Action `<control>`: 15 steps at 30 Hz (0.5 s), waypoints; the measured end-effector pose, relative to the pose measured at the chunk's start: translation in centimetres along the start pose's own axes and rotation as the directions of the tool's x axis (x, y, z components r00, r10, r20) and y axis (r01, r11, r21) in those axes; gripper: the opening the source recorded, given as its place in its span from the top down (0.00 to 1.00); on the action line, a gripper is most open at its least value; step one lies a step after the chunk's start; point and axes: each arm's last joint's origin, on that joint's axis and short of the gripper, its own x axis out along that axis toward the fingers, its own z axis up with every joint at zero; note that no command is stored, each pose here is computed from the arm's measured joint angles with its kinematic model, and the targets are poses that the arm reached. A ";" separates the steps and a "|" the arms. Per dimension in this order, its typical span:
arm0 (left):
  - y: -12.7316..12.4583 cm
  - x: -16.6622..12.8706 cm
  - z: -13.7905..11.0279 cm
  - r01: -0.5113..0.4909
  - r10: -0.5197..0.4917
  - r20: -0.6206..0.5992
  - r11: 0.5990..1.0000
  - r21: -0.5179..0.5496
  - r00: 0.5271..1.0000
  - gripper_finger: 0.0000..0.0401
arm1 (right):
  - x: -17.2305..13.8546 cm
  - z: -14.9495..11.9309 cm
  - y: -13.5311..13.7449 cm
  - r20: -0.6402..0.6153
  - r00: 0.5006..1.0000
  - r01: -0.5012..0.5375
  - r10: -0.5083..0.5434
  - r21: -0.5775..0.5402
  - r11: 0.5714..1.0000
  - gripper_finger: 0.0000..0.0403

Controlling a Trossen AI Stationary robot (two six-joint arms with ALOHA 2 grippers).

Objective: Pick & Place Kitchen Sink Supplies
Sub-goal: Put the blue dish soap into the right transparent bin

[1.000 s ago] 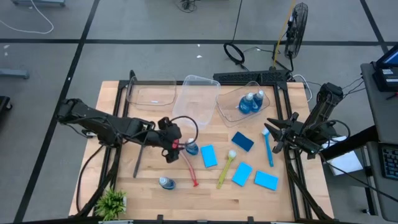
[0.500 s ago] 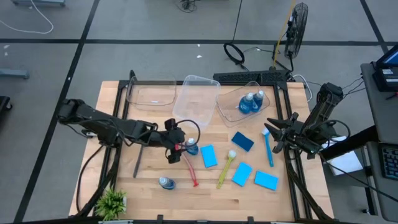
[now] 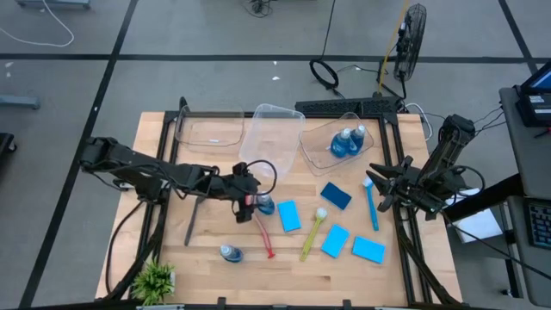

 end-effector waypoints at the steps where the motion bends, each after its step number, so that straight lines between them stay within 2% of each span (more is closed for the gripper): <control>1: 0.1 0.1 -0.1 0.003 -0.003 0.003 1.000 -0.002 1.000 0.16 | 0.0 0.0 0.0 0.000 1.000 0.000 0.000 0.005 1.000 0.74; 15: 0.8 1.8 0.0 0.055 -0.055 0.026 0.998 0.001 0.998 0.16 | 0.0 0.0 0.0 0.000 1.000 0.000 0.000 0.012 1.000 0.74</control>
